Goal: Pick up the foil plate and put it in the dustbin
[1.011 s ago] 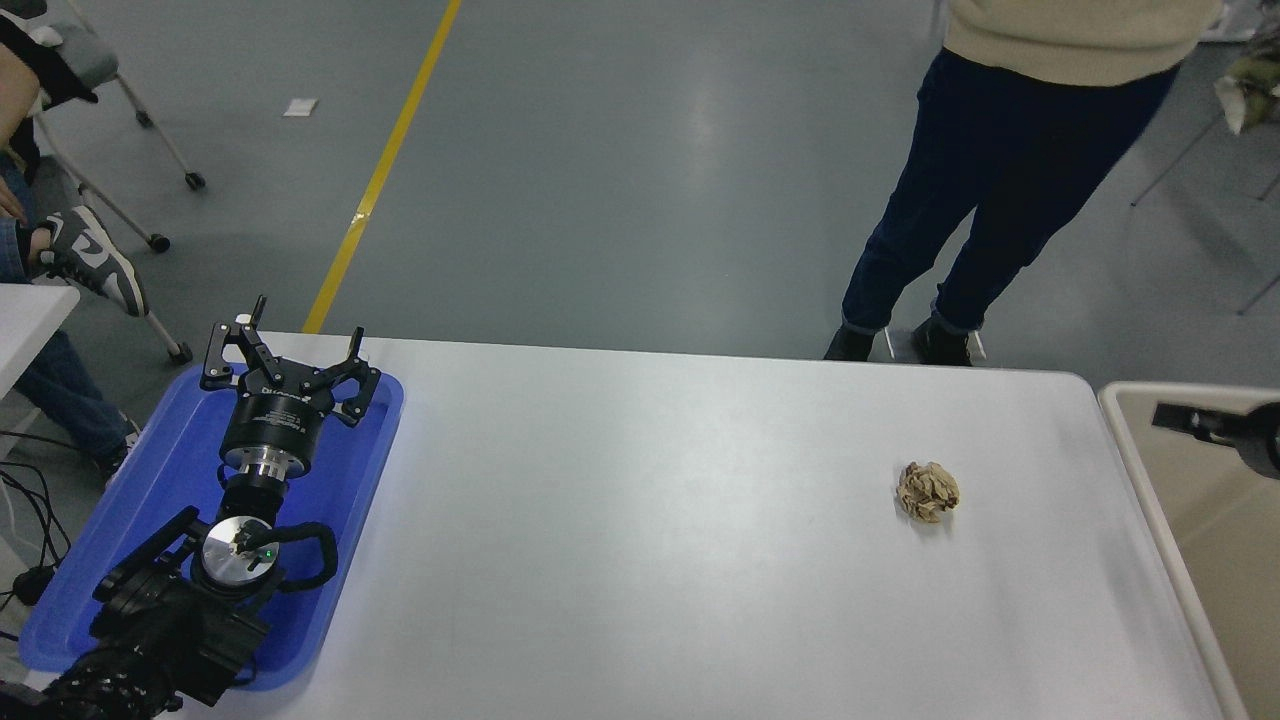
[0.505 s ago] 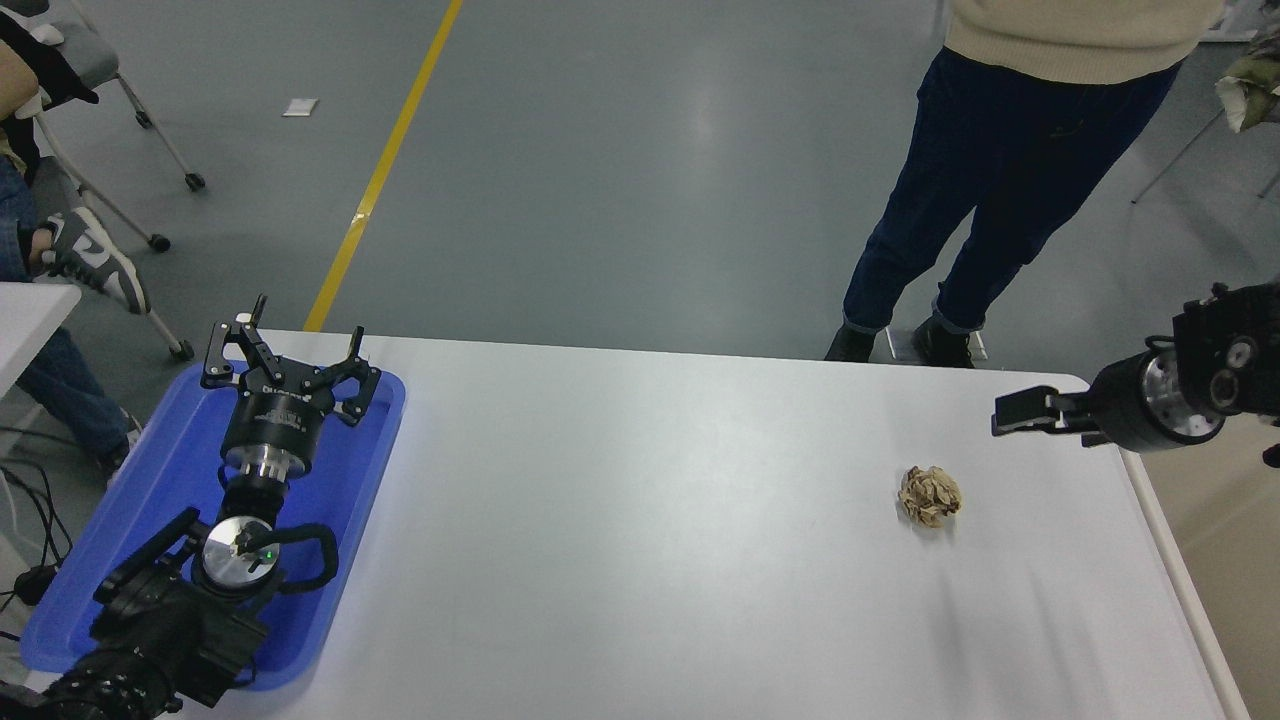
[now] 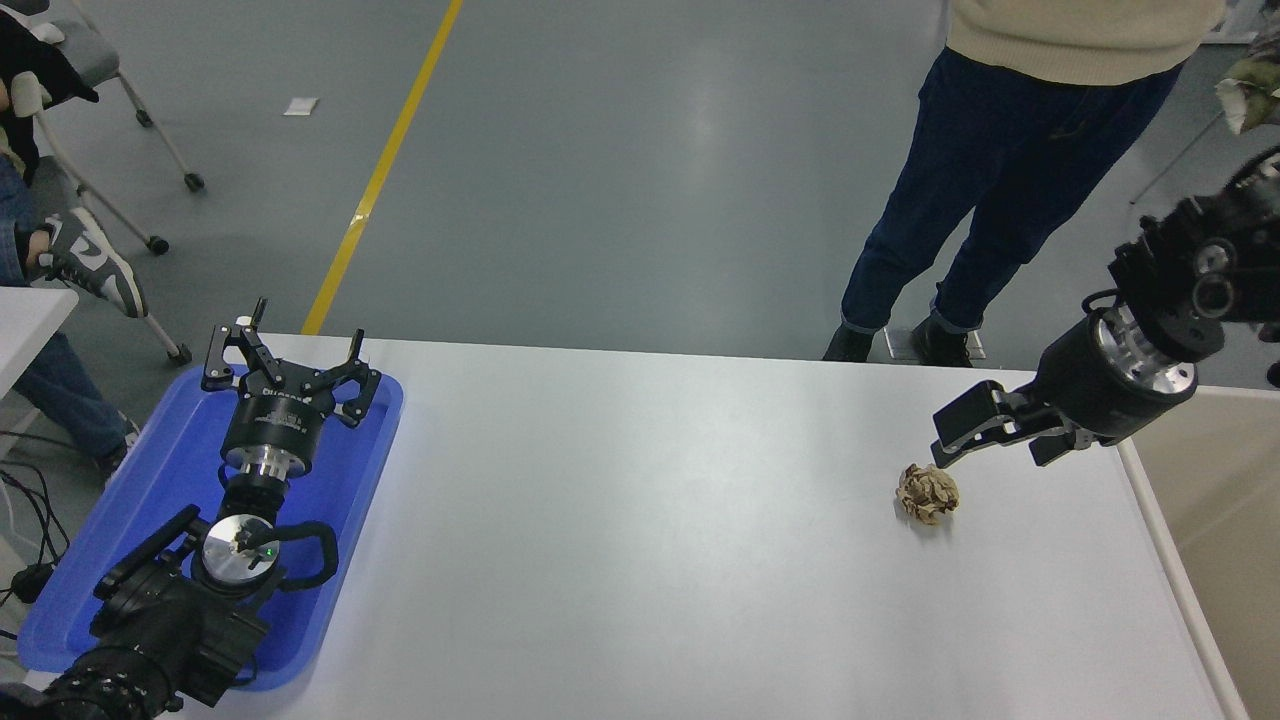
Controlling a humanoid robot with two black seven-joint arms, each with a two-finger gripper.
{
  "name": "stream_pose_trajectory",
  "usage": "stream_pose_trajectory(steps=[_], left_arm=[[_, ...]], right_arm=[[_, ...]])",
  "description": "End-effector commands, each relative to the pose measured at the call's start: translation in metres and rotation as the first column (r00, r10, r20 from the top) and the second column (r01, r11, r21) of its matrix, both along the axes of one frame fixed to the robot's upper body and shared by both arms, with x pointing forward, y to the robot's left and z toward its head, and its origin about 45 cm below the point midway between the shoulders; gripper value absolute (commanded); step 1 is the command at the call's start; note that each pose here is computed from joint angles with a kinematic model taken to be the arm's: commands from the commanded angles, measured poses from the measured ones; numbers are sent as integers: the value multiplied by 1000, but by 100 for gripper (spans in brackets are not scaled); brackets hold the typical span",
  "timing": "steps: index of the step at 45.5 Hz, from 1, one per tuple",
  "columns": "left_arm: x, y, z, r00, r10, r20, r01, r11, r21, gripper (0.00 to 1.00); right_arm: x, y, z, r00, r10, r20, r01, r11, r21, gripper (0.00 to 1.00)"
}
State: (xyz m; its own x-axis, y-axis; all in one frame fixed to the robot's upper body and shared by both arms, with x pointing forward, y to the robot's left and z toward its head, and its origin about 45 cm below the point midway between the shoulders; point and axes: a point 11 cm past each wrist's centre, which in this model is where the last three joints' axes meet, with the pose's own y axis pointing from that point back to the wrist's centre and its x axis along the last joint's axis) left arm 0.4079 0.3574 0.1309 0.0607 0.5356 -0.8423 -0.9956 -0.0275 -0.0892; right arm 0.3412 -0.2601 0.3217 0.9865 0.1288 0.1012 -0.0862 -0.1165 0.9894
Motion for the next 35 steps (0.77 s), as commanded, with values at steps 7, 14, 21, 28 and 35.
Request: stream_pose_trajectory(steps=[7, 14, 21, 28, 35], left_arm=[[0, 0, 0, 1000, 1, 0, -1, 1000, -1, 100], [0, 0, 0, 1000, 2, -1, -2, 1000, 0, 100], [0, 0, 0, 1000, 2, 1, -2, 1000, -1, 100], [0, 0, 0, 1000, 2, 1, -2, 1000, -1, 100], [-1, 1, 0, 1000, 3, 0, -3, 1000, -1, 100]], right_arm=[[-8, 46, 31, 1000, -22, -15, 21, 996, -85, 100], [-19, 34, 36, 996, -60, -69, 53, 994, -99, 100], [-23, 22, 40, 990, -118, -78, 113, 991, -66, 100], [-24, 6, 41, 982, -169, -78, 166, 985, -54, 100], [-24, 5, 40, 982, -174, -78, 170, 984, -51, 100]])
